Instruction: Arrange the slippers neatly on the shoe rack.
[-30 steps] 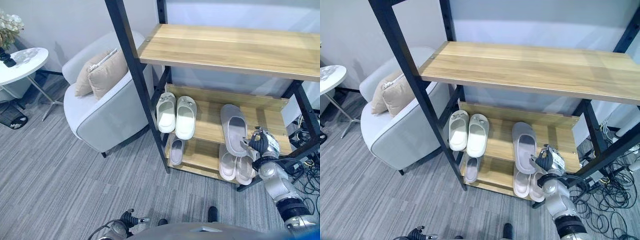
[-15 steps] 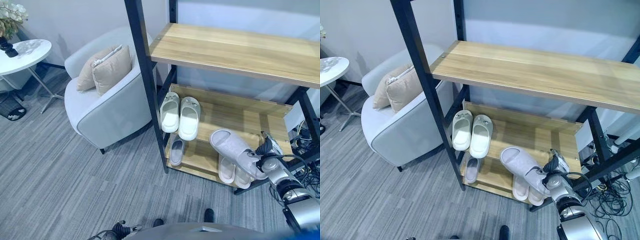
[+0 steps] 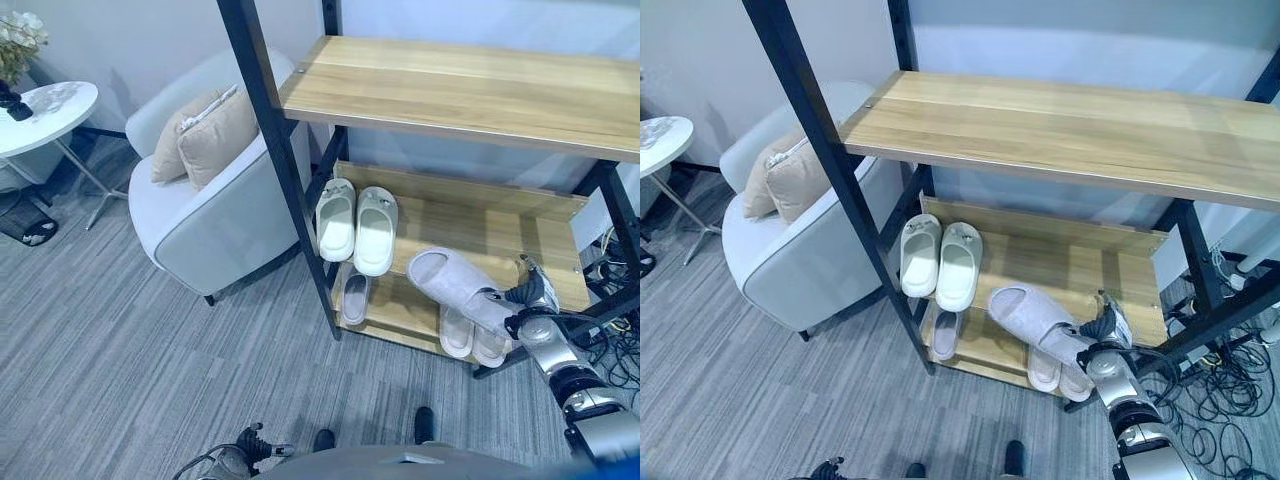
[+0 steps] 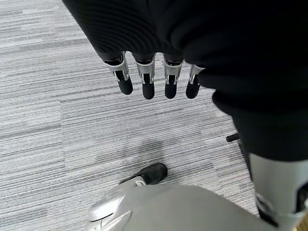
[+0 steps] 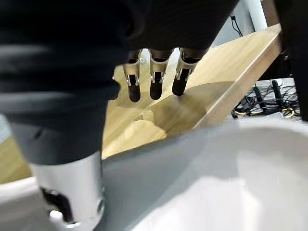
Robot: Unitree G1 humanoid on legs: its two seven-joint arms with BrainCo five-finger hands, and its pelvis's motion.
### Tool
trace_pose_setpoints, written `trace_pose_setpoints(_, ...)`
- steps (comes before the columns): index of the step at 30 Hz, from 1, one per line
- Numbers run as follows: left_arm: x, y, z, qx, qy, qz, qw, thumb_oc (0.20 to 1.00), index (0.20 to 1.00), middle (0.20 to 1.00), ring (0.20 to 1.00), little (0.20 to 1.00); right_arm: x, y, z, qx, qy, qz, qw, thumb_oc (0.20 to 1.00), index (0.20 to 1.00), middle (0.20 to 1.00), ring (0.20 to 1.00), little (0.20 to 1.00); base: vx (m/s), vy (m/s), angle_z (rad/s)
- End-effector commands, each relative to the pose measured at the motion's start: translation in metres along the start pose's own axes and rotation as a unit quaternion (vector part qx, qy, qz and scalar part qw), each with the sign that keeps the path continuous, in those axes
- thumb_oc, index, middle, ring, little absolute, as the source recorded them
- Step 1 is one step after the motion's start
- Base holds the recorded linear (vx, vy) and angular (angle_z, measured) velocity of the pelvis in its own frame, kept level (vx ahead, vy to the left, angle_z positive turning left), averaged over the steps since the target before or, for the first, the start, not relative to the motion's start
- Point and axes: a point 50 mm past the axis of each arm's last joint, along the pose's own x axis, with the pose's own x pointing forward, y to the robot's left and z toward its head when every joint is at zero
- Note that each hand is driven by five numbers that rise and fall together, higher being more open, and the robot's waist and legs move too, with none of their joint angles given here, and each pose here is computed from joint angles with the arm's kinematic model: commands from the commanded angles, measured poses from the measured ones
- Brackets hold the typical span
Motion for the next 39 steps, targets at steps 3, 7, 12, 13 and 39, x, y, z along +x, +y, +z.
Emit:
trace_pose_setpoints(3,0.002,0.001,0.010,0.002,-0.002,0.001,1.000,1.000,1.000,1.000,1.000,1.000,0.011,0.006,0.060,0.030,-0.097,-0.001,0.995,1.000,1.000,1.000,1.000,1.000,0.00,0.004,0.01)
trace_pose_setpoints(7,0.002,0.000,0.010,0.002,-0.001,0.002,1.000,1.000,1.000,1.000,1.000,1.000,0.013,0.006,0.069,0.031,-0.106,-0.004,0.994,1.000,1.000,1.000,1.000,1.000,0.01,0.008,0.05)
trace_pose_setpoints(12,0.002,0.003,0.007,0.000,0.003,0.006,1.000,1.000,1.000,1.000,1.000,1.000,0.018,0.003,0.062,0.013,-0.085,0.000,0.996,1.000,1.000,1.000,1.000,1.000,0.00,0.006,0.02)
trace_pose_setpoints(13,0.002,0.004,0.003,0.000,0.010,0.006,1.000,1.000,1.000,1.000,1.000,1.000,0.019,0.004,0.063,0.023,-0.085,0.013,0.996,1.000,1.000,1.000,1.000,1.000,0.01,0.017,0.05)
trace_pose_setpoints(39,0.001,0.010,-0.003,0.006,0.017,0.003,1.000,1.000,1.000,1.000,1.000,1.000,0.016,-0.009,0.022,-0.015,-0.048,0.027,0.998,0.200,0.200,0.200,0.200,0.200,0.00,0.002,0.02)
